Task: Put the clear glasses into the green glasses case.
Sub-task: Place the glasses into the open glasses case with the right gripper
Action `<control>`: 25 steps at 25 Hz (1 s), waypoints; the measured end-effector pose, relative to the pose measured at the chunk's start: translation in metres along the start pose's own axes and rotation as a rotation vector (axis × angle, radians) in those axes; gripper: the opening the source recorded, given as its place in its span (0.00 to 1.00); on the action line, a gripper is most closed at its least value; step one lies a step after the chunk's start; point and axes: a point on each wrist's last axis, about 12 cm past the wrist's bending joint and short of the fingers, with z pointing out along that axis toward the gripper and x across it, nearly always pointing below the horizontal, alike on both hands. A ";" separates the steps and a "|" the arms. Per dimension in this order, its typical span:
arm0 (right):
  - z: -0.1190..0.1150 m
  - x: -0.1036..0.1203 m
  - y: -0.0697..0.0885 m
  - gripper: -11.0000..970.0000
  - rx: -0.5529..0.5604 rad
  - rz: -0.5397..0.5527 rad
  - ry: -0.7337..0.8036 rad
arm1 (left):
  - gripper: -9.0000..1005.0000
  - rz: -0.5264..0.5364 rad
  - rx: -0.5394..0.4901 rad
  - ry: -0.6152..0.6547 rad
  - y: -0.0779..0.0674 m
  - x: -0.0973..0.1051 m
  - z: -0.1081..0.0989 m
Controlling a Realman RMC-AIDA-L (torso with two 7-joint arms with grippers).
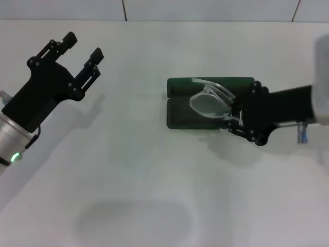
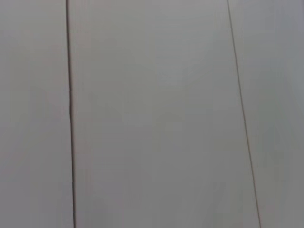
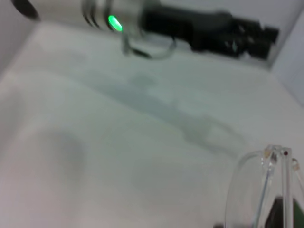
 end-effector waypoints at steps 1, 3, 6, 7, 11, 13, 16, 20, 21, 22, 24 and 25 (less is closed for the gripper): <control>0.002 -0.004 -0.002 0.23 0.001 0.003 0.038 | 0.62 -0.003 -0.002 0.002 -0.001 0.001 -0.001; 0.011 -0.017 -0.006 0.23 0.003 -0.010 0.147 | 0.62 -0.009 0.000 0.005 -0.002 0.002 -0.001; 0.025 -0.032 -0.011 0.23 0.019 -0.065 0.260 | 0.62 -0.025 0.009 0.008 -0.004 0.003 0.000; 0.031 -0.036 -0.013 0.23 0.028 -0.087 0.289 | 0.62 -0.025 0.009 0.008 -0.004 0.003 0.000; 0.043 -0.043 -0.021 0.23 0.050 -0.145 0.370 | 0.62 -0.037 0.027 0.008 -0.007 0.003 0.004; 0.051 -0.048 -0.024 0.23 0.056 -0.178 0.418 | 0.62 -0.041 0.034 0.010 -0.009 0.004 0.005; 0.061 -0.050 -0.027 0.23 0.060 -0.208 0.475 | 0.62 -0.053 0.039 0.011 -0.009 0.004 0.007; 0.073 -0.049 -0.025 0.24 0.062 -0.247 0.511 | 0.62 -0.062 0.046 0.010 -0.010 0.004 0.010; 0.077 -0.049 -0.024 0.24 0.066 -0.258 0.514 | 0.62 -0.062 0.045 0.011 -0.010 0.004 0.010; 0.078 -0.048 -0.023 0.24 0.066 -0.262 0.516 | 0.62 -0.062 0.045 0.012 -0.010 0.004 0.010; 0.083 -0.048 -0.020 0.24 0.060 -0.276 0.522 | 0.62 -0.063 0.044 0.013 -0.010 0.004 0.010; 0.084 -0.048 -0.019 0.24 0.058 -0.282 0.524 | 0.62 -0.063 0.044 0.013 -0.010 0.004 0.010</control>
